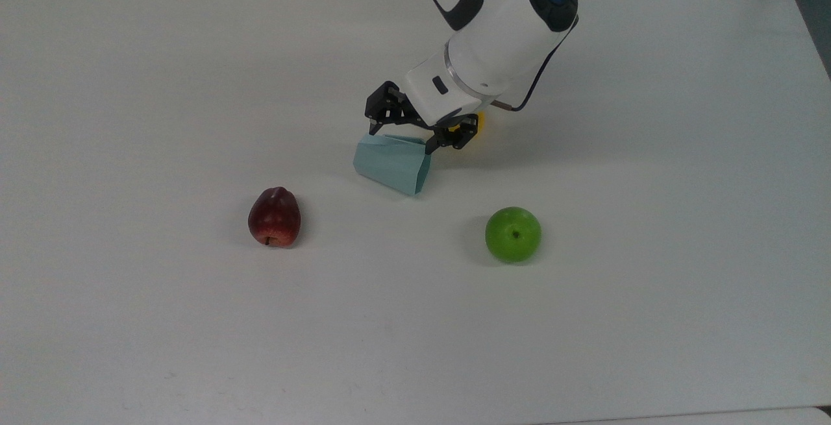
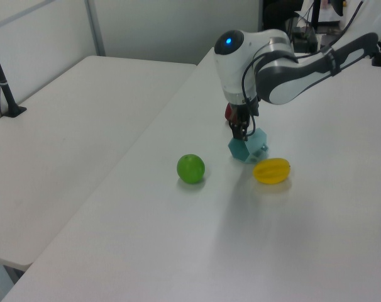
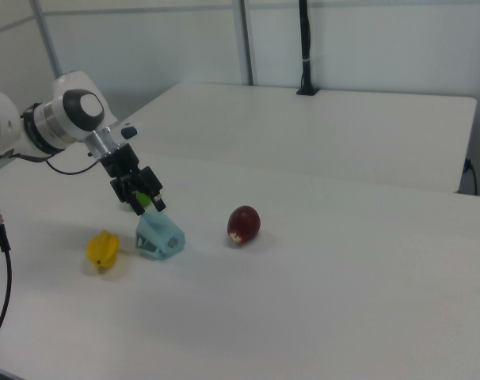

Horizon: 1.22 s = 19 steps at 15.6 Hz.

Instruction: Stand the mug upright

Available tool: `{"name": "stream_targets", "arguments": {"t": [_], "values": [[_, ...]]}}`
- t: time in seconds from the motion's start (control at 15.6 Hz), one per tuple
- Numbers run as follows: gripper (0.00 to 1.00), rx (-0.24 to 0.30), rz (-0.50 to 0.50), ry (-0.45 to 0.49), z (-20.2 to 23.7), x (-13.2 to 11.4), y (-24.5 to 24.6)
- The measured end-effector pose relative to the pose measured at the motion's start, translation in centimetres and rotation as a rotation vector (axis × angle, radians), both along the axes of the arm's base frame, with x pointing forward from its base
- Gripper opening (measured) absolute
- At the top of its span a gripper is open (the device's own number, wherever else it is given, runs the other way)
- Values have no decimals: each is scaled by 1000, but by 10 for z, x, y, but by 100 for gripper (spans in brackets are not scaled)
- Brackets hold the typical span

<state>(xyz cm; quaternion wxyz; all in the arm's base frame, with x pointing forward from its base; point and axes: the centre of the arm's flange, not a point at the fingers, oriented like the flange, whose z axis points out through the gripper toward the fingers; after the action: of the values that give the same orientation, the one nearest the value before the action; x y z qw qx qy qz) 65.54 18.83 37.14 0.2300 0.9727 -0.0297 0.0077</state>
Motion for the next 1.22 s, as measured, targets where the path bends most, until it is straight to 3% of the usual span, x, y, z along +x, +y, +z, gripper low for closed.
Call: {"name": "stream_targets", "arguments": {"t": [0.64,0.9,1.15,1.22], "values": [[92,-2,-34,-39,-17,3,9],[73,-32,-22,-39,-23,4,6],[69,-45,-17,-22,-37,4,5],[63,-57,-13,-25,-36,4,4]]}}
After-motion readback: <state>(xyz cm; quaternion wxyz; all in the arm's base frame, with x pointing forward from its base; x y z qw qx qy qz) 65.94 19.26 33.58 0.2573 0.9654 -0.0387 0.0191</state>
